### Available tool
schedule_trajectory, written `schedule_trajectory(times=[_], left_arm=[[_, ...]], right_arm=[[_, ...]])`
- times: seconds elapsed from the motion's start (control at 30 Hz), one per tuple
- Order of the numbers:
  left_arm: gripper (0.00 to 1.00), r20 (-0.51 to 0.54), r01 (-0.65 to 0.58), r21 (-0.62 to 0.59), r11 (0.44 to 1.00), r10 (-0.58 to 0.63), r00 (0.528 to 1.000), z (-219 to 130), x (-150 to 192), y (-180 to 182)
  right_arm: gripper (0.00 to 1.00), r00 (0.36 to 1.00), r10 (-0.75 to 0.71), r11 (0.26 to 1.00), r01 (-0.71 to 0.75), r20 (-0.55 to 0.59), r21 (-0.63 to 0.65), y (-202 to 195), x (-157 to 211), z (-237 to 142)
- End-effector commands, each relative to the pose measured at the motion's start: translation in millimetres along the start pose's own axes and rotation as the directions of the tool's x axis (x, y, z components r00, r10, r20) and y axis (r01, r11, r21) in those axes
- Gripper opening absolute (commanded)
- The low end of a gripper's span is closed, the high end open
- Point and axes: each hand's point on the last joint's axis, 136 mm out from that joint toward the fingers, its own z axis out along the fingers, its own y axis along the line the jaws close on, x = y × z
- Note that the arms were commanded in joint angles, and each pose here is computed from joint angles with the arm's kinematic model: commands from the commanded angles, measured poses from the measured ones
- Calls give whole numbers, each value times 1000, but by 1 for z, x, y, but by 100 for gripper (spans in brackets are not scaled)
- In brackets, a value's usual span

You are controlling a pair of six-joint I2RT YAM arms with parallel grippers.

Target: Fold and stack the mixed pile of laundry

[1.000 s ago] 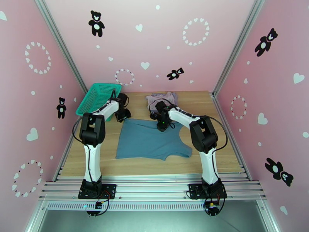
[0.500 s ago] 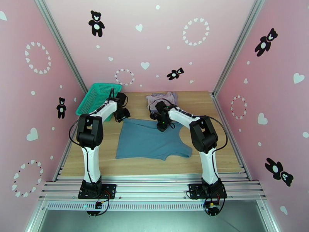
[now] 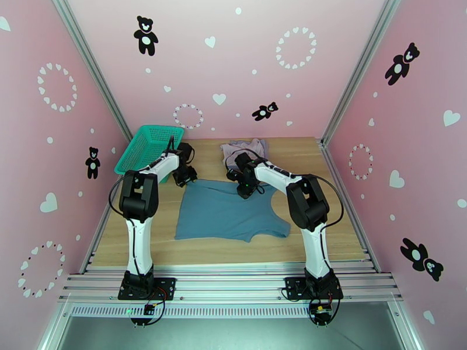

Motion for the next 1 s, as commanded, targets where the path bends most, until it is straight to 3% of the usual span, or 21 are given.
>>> schedule_trajectory(times=[0.0, 0.23, 0.3, 0.63, 0.97], left_arm=[[33, 23, -6, -17, 1000, 6, 1000, 6, -7, -5], [0, 35, -10, -6, 1000, 10, 999, 6, -15, -14], [0, 39, -14, 1, 1000, 14, 999, 2, -16, -18], [0, 70, -61, 24, 998, 59, 996, -34, -8, -32], [0, 99, -60, 12, 998, 58, 993, -66, 11, -11]], right_arm=[[31, 1000, 1, 1000, -1, -28, 0, 0, 1, 3], [6, 999, -1, 1000, 1, -35, 13, -3, 1, 2], [0, 999, -3, 1000, 4, -32, 26, -5, 0, -1], [0, 1000, -21, 997, 23, -22, 68, -13, -4, -19], [0, 1000, -23, 998, 24, -16, 65, -10, 1, -32]])
